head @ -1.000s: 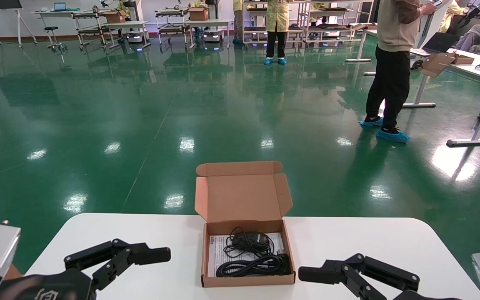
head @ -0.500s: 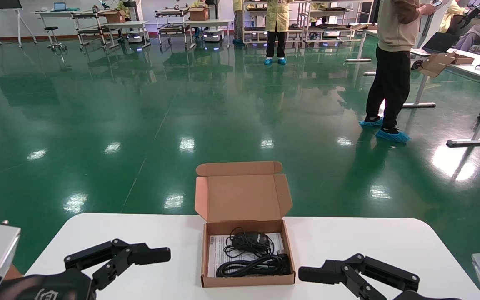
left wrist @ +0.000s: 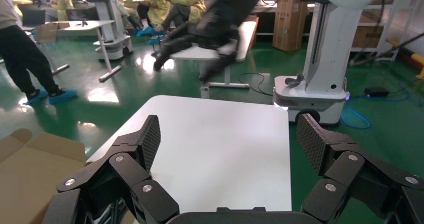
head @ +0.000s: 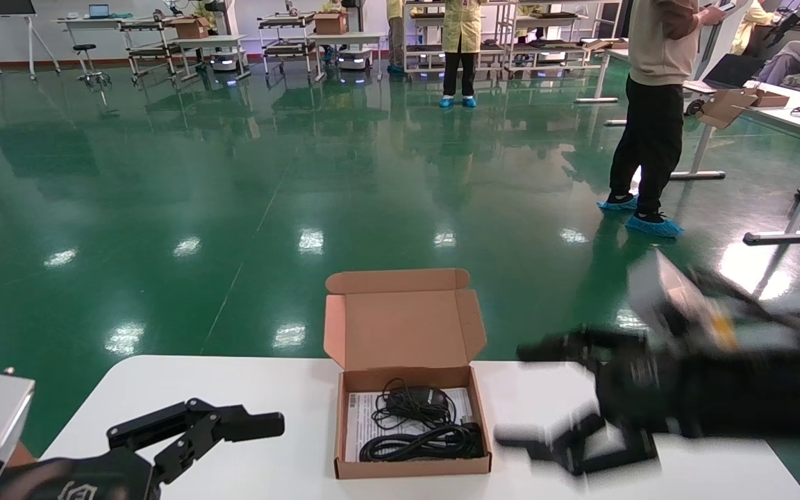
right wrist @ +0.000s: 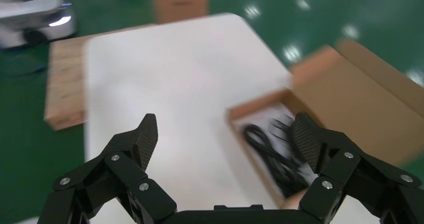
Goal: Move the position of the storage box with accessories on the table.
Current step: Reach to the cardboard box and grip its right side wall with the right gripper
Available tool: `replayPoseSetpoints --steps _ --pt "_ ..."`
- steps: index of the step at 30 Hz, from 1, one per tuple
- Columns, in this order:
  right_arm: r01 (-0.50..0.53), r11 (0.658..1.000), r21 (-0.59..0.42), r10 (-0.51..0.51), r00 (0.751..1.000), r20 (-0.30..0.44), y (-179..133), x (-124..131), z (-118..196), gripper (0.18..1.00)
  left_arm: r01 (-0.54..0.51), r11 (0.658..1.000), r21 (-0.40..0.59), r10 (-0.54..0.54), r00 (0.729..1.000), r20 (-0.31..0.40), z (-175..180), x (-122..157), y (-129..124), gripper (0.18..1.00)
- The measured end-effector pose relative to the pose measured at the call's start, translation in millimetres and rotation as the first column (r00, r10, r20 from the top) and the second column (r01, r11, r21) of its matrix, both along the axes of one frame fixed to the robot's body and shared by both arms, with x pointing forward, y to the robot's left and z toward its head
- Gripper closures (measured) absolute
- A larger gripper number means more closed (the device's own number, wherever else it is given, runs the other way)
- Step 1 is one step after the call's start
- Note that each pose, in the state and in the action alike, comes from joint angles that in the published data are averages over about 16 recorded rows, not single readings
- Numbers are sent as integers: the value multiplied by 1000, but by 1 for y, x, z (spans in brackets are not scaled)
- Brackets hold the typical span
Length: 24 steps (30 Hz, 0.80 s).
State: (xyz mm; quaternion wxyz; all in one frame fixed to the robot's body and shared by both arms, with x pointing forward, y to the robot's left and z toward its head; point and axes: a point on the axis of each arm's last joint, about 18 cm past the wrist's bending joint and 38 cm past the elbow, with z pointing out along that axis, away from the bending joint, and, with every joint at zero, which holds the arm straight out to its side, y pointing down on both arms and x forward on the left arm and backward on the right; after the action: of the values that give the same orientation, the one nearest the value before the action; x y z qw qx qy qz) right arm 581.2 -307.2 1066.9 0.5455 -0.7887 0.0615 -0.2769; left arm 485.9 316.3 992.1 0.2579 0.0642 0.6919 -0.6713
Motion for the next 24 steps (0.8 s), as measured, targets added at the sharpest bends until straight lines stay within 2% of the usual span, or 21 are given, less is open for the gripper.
replayPoseSetpoints --steps 4,10,18,24 --pt "103 995 -4 -103 991 -88 5 30 13 179 0 1000 0 0 1000 0 0 0 0 184" --pt "235 972 -24 -236 953 -192 12 67 11 179 0 1000 0 0 1000 0 0 0 0 184" --pt "355 934 -34 -352 900 -256 14 103 -15 179 0 1000 0 0 1000 0 0 0 0 184" --pt "393 919 -23 -383 879 -283 20 119 -35 179 0 1000 0 0 1000 0 0 0 0 184"
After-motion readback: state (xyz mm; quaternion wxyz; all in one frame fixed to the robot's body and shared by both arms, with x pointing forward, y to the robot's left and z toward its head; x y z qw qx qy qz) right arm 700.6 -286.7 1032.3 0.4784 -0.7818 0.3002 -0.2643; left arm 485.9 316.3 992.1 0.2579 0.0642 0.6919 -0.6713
